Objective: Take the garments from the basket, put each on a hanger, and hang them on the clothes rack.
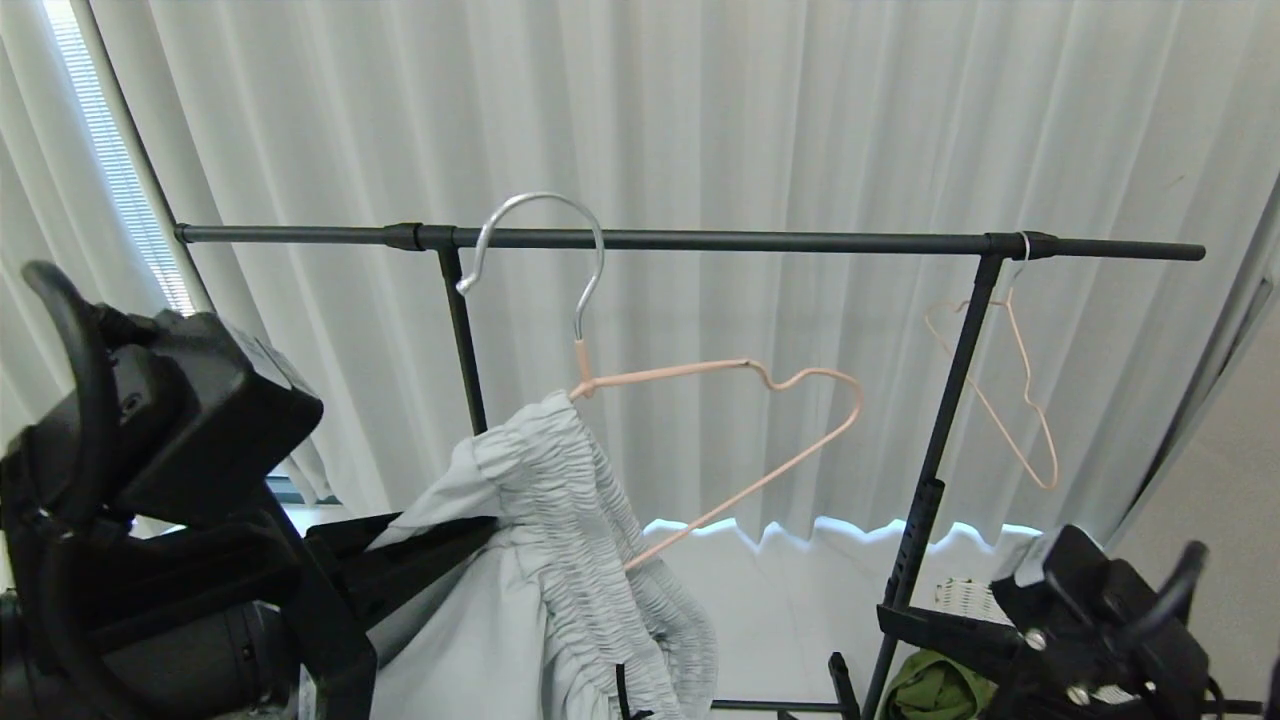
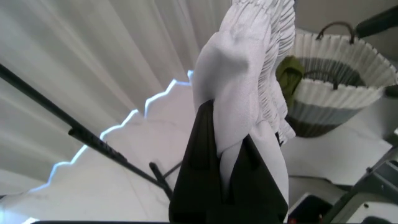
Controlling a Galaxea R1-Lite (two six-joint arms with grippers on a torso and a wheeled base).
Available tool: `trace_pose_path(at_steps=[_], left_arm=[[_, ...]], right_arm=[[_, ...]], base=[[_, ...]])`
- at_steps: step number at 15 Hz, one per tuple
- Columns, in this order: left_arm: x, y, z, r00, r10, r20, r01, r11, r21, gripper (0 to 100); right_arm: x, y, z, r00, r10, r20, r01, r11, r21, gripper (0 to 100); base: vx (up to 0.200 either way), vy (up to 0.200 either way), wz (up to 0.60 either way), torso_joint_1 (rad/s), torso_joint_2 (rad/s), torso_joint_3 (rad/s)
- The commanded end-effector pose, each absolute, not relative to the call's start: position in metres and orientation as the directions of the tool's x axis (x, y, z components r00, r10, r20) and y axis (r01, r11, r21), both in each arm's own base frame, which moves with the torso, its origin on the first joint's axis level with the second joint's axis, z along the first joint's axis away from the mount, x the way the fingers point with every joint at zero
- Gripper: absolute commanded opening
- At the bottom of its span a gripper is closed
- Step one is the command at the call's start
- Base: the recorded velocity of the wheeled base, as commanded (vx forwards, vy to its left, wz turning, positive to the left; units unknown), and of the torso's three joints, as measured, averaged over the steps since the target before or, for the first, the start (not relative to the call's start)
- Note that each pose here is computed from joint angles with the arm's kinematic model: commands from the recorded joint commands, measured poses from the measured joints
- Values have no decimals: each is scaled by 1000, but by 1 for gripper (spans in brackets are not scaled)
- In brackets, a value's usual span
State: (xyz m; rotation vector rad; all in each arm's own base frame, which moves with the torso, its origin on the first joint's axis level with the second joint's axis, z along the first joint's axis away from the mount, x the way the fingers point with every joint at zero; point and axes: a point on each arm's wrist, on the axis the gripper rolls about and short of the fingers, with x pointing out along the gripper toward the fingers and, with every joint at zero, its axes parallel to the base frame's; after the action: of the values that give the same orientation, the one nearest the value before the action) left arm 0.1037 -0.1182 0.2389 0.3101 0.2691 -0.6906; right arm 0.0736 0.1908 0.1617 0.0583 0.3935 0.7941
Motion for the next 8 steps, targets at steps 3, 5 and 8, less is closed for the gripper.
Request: trace_pose_path(at_steps=[3, 5, 8], left_arm=[[104, -118, 248, 744, -590, -312, 657, 731, 184, 0], [103, -118, 249, 746, -592, -306, 656, 732, 183, 0], [102, -117, 251, 750, -597, -286, 654, 735, 180, 0]], right_arm=[[109, 221, 147, 671, 631, -389, -610, 768, 194, 100], [116, 235, 141, 665, 625, -409, -611, 770, 184, 100], [125, 255, 130, 658, 612, -439, -609, 775, 168, 100]], base=[[0, 0, 0, 0, 0, 0], [0, 0, 0, 0, 0, 0], [0, 0, 0, 0, 0, 0]])
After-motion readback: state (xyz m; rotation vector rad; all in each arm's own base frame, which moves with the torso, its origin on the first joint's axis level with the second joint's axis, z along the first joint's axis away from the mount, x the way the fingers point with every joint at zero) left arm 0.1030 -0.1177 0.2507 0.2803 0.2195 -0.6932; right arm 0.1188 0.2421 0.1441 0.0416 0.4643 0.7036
